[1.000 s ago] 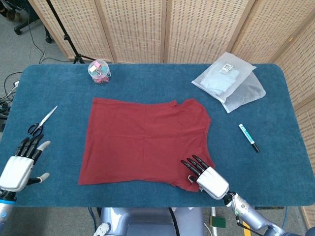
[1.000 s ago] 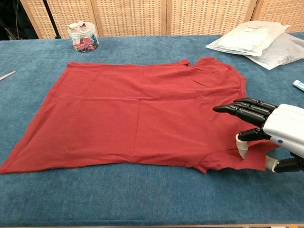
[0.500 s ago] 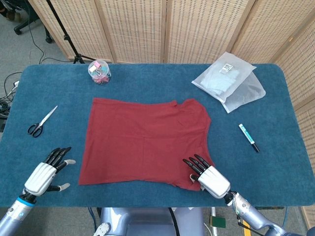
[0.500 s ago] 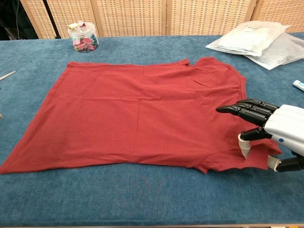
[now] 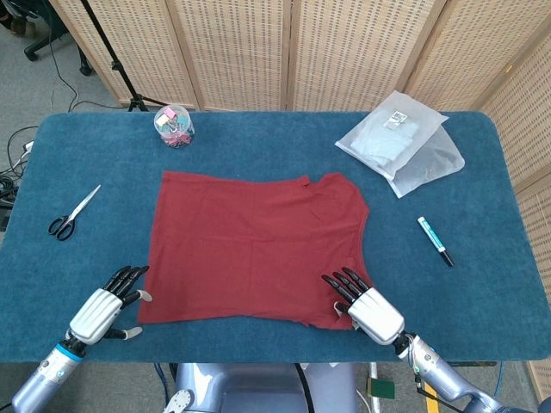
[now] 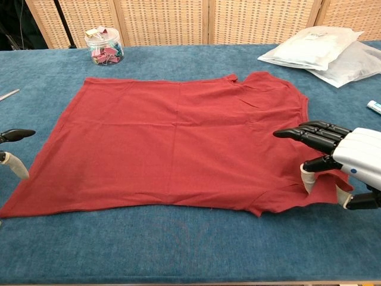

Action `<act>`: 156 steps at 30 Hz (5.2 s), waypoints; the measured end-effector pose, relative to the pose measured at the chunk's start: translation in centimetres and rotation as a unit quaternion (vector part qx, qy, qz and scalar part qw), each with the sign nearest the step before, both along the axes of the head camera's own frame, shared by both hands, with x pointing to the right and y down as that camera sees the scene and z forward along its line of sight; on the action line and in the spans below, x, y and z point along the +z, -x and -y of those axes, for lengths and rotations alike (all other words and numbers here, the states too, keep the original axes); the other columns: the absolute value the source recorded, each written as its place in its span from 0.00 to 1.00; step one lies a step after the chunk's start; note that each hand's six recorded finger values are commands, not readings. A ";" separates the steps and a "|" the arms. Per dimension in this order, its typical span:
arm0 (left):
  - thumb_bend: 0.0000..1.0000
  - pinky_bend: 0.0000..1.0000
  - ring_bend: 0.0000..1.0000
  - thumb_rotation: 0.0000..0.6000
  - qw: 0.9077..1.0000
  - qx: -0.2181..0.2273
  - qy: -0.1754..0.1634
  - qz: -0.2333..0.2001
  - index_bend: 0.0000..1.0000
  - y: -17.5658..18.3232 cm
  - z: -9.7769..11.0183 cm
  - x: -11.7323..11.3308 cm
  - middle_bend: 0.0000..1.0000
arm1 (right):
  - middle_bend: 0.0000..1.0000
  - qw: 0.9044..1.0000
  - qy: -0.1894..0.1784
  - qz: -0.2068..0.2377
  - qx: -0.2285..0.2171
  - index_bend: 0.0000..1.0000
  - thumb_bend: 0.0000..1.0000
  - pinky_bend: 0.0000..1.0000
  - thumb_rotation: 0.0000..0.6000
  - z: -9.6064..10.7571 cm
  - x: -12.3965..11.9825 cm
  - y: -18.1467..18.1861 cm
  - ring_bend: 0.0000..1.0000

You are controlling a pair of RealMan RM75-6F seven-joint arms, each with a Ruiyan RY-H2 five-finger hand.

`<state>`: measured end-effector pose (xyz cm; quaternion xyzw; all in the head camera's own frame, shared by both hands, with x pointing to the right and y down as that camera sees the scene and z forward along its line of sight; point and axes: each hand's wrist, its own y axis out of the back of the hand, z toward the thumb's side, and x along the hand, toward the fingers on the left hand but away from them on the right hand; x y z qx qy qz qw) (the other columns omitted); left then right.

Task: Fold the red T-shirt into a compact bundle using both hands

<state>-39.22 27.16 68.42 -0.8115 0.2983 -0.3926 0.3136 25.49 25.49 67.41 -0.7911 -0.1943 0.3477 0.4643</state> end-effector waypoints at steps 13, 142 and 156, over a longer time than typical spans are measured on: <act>0.04 0.00 0.00 1.00 1.000 -0.001 -0.001 0.007 0.41 -0.4 0.5 0.7 0.00 | 0.03 1.000 -0.002 -0.001 0.001 0.56 0.78 0.01 1.00 0.1 0.0 0.0 0.00; 0.56 0.00 0.00 1.00 0.991 0.074 -0.024 -0.112 0.72 1.0 -6.6 -7.7 0.00 | 0.06 0.981 0.107 0.118 -0.115 0.63 0.88 0.01 1.00 -8.4 -6.7 -1.5 0.00; 0.56 0.00 0.00 1.00 0.994 -0.014 -0.036 -0.098 0.73 -1.6 2.9 -5.4 0.00 | 0.06 0.986 0.106 0.126 0.031 0.63 0.88 0.01 1.00 2.3 -4.8 -1.5 0.00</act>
